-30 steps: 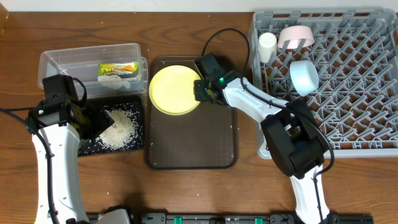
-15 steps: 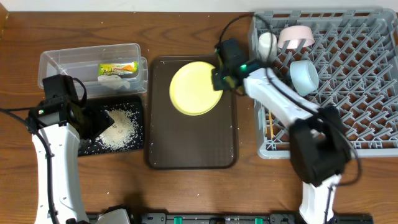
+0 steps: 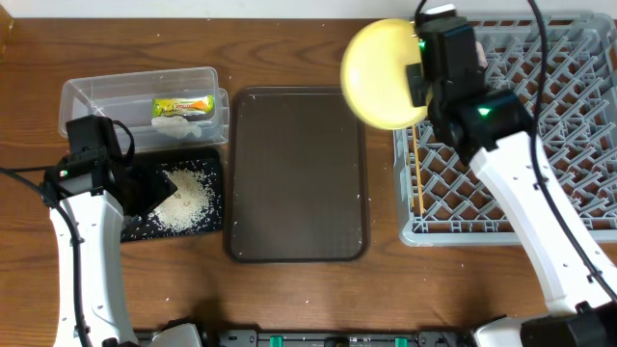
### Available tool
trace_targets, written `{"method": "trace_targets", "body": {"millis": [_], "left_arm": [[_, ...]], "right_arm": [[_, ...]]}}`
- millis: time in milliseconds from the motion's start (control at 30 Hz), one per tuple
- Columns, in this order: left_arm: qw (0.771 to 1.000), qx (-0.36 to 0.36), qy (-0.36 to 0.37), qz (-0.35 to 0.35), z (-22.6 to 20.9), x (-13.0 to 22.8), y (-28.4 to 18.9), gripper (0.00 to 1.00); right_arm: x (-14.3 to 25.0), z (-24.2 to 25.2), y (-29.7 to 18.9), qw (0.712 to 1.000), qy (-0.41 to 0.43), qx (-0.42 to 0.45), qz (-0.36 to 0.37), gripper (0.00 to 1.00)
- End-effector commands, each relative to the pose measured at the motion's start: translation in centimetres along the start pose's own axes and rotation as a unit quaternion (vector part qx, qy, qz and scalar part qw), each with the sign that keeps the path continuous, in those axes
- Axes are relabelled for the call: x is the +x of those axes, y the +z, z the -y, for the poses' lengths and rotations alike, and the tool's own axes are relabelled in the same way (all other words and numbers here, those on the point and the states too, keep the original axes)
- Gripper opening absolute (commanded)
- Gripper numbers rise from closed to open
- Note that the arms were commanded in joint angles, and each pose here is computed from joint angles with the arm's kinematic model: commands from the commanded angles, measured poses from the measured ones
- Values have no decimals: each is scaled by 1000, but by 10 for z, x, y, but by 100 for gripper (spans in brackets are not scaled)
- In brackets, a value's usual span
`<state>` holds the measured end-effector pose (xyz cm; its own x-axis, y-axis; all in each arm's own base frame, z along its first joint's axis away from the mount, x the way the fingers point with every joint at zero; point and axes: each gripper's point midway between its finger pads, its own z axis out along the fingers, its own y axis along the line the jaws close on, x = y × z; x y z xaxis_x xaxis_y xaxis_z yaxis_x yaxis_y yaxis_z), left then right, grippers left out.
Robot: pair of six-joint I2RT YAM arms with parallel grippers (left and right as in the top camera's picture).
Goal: Sort waste into correct bins and load items into the dishwasher rack
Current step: 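Carry the yellow plate to the rack and stand it on edge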
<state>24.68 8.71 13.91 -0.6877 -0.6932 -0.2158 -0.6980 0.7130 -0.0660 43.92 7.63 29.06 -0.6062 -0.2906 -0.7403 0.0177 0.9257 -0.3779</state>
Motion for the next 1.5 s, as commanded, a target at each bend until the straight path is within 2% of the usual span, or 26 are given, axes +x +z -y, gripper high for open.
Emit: {"method": "trace_targets", "body": {"millis": [0,233,600,733,933,1000,1233,1400,1467], "left_arm": [[1000,-5,-7,-3,-3,2,2,85],[1000,-5,-7,-3,-3,2,2,85],[1000,-5,-7,-3,-3,2,2,85],[1000,-5,-7,-3,-3,2,2,85],[1000,-5,-7,-3,-3,2,2,85],[1000,-5,-7,-3,-3,2,2,85],[1000,-5,-7,-3,-3,2,2,85],[1000,-3,-7,-4,-3,3,2,85],[1000,2,-4,-8,-1,4,2,85]], "right_arm": [[11,54,-1,988,-57,141,-33,1],[45,46,14,983,-72,138,-96,1],[77,24,47,974,-94,135,-155,1],[80,17,51,978,-55,131,-153,1],[77,-24,55,989,2,37,-144,1],[73,-35,56,990,17,6,-136,4],[60,-67,57,989,43,-82,-117,31],[60,-66,54,988,51,-83,-117,38],[55,-63,48,986,82,-87,-112,48]]}}
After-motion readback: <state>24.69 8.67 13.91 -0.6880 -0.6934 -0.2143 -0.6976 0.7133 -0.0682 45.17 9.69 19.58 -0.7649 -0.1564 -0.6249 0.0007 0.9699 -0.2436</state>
